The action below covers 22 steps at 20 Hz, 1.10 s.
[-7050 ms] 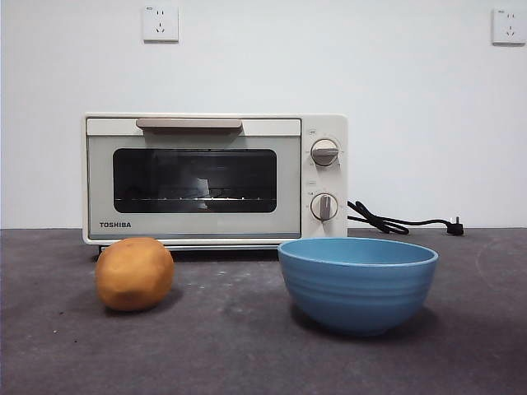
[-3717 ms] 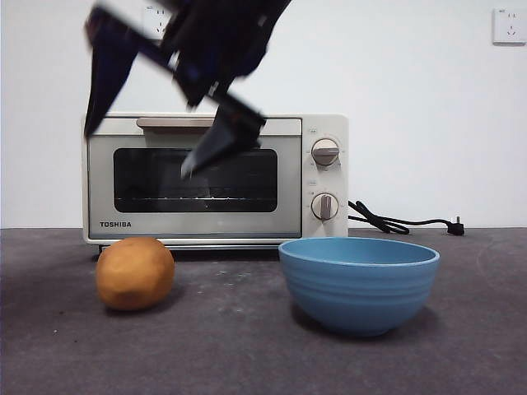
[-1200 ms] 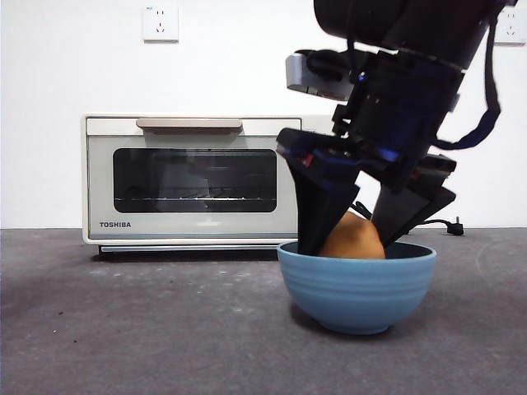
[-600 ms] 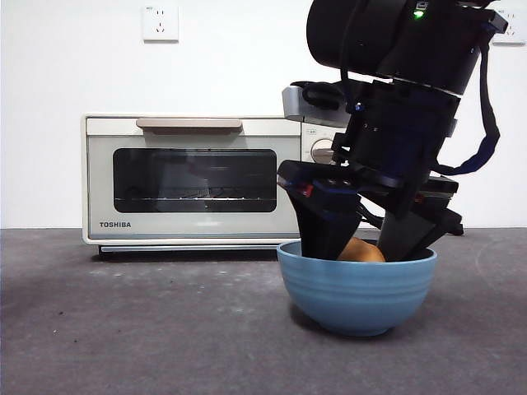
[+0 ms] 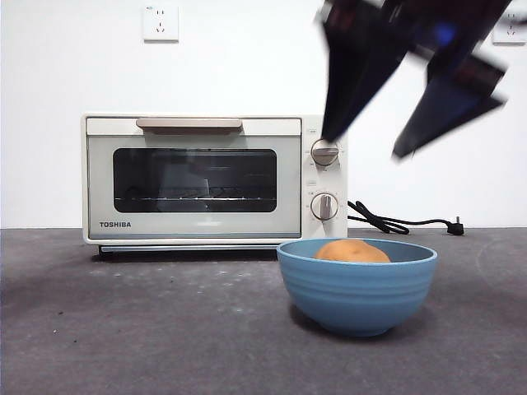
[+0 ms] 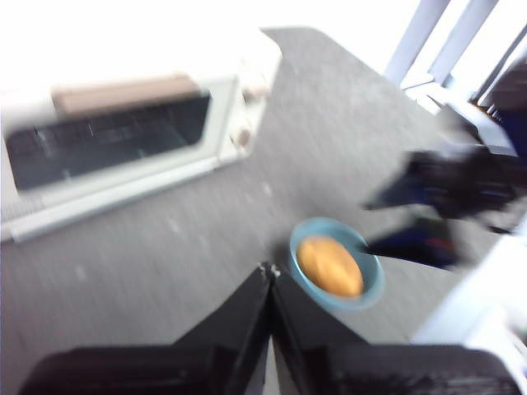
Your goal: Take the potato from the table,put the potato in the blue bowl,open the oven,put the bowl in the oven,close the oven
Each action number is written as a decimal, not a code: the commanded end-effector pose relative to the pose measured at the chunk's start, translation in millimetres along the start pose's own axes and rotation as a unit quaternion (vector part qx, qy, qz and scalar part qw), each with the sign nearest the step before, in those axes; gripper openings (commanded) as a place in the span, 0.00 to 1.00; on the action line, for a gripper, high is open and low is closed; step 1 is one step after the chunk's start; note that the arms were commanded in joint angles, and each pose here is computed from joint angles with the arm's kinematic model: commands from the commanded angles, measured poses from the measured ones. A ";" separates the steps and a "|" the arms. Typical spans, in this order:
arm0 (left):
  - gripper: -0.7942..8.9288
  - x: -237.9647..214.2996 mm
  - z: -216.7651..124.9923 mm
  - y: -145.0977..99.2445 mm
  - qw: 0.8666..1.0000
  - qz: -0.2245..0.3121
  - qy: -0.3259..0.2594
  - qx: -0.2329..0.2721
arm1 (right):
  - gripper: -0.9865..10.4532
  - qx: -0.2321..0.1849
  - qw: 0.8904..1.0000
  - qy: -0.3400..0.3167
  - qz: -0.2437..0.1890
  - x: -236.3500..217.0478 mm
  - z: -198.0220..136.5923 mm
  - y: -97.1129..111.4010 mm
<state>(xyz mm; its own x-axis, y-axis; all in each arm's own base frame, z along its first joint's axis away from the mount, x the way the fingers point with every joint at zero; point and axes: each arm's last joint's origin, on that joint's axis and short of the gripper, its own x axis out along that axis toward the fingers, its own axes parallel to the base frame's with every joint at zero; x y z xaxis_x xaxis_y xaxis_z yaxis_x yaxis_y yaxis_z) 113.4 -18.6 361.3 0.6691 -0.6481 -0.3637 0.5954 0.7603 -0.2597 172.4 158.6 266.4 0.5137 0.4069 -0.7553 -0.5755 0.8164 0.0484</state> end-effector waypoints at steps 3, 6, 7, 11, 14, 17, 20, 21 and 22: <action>0.07 42.5 27.3 32.1 0.999 0.005 -0.037 0.002 | 0.45 0.026 0.998 -0.062 0.006 -53.9 -11.3 -4.9; 0.07 81.0 37.6 51.8 0.998 0.022 -0.048 0.016 | 0.45 0.037 0.996 -0.085 0.010 -80.3 -22.5 -7.8; 0.07 96.3 39.5 57.8 0.998 0.023 -0.049 0.021 | 0.45 0.042 0.995 -0.090 0.011 -87.5 -26.4 -8.8; 0.07 148.1 41.8 75.9 0.997 0.038 -0.054 0.035 | 0.45 0.049 0.994 -0.095 0.012 -102.6 -37.1 -11.0; 0.07 178.8 42.5 88.2 0.996 0.053 -0.050 0.046 | 0.45 0.060 0.994 -0.094 0.014 -108.0 -42.0 -11.8; 0.07 201.2 45.5 98.6 0.995 0.062 -0.047 0.059 | 0.45 0.065 0.994 -0.090 0.014 -110.3 -44.7 -12.3; 0.07 219.0 44.8 105.8 0.995 0.065 -0.033 0.063 | 0.45 0.069 0.994 -0.090 0.014 -110.7 -45.3 -12.5; 0.07 224.2 43.2 108.3 0.995 0.065 -0.027 0.067 | 0.45 0.069 0.993 -0.090 0.013 -110.7 -45.2 -12.5; 0.07 229.1 41.2 110.0 0.995 0.064 -0.021 0.069 | 0.45 0.069 0.993 -0.090 0.013 -110.7 -45.2 -12.5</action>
<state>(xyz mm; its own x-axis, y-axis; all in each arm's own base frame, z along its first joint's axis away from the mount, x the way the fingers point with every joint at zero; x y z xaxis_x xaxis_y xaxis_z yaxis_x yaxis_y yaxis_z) 348.5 -83.5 288.9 0.7621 -0.5487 -0.3438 0.5478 0.8294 -0.1096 93.5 85.0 321.5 0.6083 0.4899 -0.6245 -0.5146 0.8425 0.1596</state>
